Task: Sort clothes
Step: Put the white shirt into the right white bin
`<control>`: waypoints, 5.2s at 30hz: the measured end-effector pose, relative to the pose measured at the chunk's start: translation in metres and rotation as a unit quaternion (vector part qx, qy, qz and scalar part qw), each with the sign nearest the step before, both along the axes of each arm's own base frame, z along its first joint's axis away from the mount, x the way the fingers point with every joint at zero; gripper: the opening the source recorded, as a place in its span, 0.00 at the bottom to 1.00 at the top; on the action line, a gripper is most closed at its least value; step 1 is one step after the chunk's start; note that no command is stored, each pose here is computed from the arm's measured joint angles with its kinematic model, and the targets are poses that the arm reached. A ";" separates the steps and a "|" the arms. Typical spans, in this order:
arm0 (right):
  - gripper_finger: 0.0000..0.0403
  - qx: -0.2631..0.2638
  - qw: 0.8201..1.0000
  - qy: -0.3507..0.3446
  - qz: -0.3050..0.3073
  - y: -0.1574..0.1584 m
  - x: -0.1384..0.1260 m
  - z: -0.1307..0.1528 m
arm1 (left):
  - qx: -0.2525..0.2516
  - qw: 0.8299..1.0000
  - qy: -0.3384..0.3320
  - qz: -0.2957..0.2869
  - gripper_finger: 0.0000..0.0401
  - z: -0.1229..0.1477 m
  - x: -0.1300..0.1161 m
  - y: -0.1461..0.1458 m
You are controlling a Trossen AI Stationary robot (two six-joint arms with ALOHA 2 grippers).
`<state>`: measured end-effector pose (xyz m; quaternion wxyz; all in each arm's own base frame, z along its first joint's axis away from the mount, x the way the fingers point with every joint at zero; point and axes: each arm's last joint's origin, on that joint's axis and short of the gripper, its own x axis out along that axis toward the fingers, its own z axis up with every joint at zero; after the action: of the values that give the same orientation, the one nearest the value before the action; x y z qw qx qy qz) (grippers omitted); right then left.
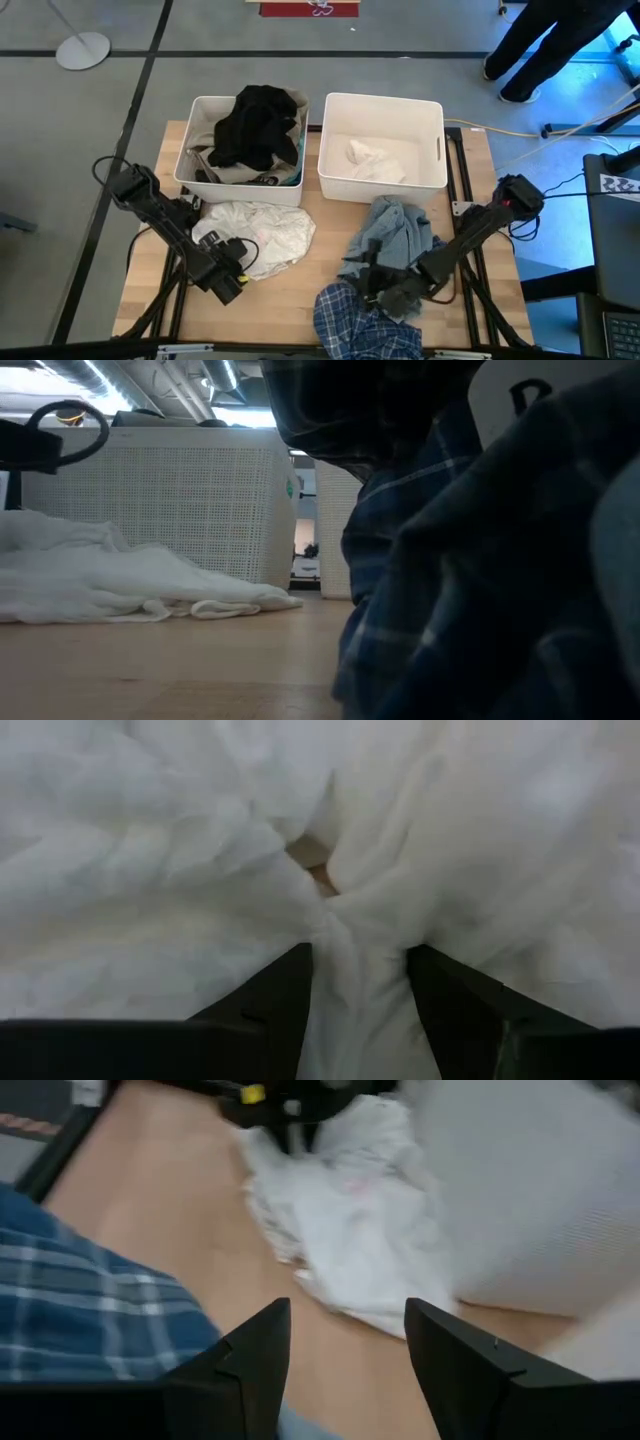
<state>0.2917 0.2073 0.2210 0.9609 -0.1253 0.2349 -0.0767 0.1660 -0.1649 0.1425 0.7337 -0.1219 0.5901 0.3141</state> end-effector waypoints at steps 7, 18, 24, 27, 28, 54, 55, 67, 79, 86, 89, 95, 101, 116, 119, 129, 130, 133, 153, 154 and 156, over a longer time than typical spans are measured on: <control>0.50 0.026 0.997 -0.025 0.065 -0.007 0.040 -0.023 | -0.018 0.998 -0.059 -0.023 0.41 -0.010 0.010 -0.009; 0.50 0.083 0.988 -0.047 0.122 -0.036 0.074 -0.037 | -0.060 0.976 -0.163 -0.132 0.41 -0.009 0.031 -0.029; 0.50 0.096 0.987 -0.082 0.099 -0.053 0.084 -0.030 | -0.065 0.970 -0.168 -0.162 0.41 0.004 0.034 -0.033; 0.53 0.103 0.986 -0.072 0.110 -0.061 0.089 -0.029 | -0.073 0.964 -0.185 -0.178 0.41 0.020 0.036 -0.035; 0.55 0.107 0.985 -0.070 0.120 -0.062 0.091 -0.027 | -0.074 0.963 -0.190 -0.179 0.41 0.026 0.036 -0.035; 0.82 0.115 0.987 0.099 0.044 -0.088 0.171 -0.090 | -0.109 0.970 -0.209 -0.065 0.41 -0.012 -0.011 -0.007; 0.82 0.116 0.987 0.098 0.045 -0.088 0.172 -0.093 | -0.112 0.968 -0.218 -0.063 0.41 -0.016 -0.012 -0.005; 0.82 0.127 0.988 0.068 0.049 -0.091 0.182 -0.115 | -0.104 0.950 -0.278 -0.095 0.41 -0.022 -0.005 -0.002; 0.70 0.138 0.986 0.076 0.059 -0.100 0.187 -0.137 | -0.092 0.946 -0.289 -0.111 0.41 -0.024 0.004 0.000; 0.37 0.131 0.985 0.094 0.058 -0.102 0.186 -0.141 | -0.084 0.946 -0.285 -0.127 0.41 -0.021 0.004 -0.001; 0.21 0.111 0.986 0.101 0.067 -0.102 0.185 -0.141 | -0.081 0.948 -0.269 -0.147 0.41 -0.006 0.005 -0.002; 0.13 0.083 0.989 0.103 0.069 -0.101 0.184 -0.142 | -0.025 0.947 -0.276 -0.160 0.41 0.047 -0.002 0.008; 0.13 0.046 0.993 0.100 0.041 -0.098 0.180 -0.128 | 0.124 0.905 -0.370 -0.170 0.41 0.076 -0.008 0.024; 0.13 -0.087 0.989 0.119 0.002 -0.083 0.147 -0.040 | 0.214 0.874 -0.432 -0.064 0.41 0.028 -0.021 0.043; 0.13 -0.089 0.990 0.109 -0.001 -0.086 0.140 -0.019 | 0.214 0.874 -0.432 -0.064 0.41 0.028 -0.021 0.043; 0.13 -0.109 0.992 0.063 -0.022 -0.094 0.110 0.055 | 0.211 0.877 -0.426 -0.063 0.41 0.019 -0.017 0.038; 0.13 -0.115 0.991 0.055 -0.026 -0.096 0.106 0.063 | 0.213 0.878 -0.424 -0.065 0.41 0.017 -0.016 0.037; 0.13 -0.116 0.992 0.021 -0.043 -0.102 0.091 0.093 | 0.221 0.880 -0.415 -0.072 0.41 0.010 -0.014 0.035; 0.13 -0.191 0.927 -0.199 -0.254 -0.157 -0.054 0.267 | 0.223 0.881 -0.412 -0.065 0.41 0.002 -0.012 0.033; 0.13 -0.193 0.921 -0.211 -0.266 -0.160 -0.062 0.274 | 0.223 0.881 -0.412 -0.065 0.41 0.002 -0.012 0.033; 0.13 -0.196 0.908 -0.234 -0.287 -0.166 -0.078 0.288 | 0.220 0.881 -0.415 -0.063 0.41 0.002 -0.012 0.033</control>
<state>0.2141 0.0418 0.5094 0.8807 -0.2165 0.0097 -0.4211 0.1544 -0.1319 0.1442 0.9374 -0.0391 0.1536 0.3101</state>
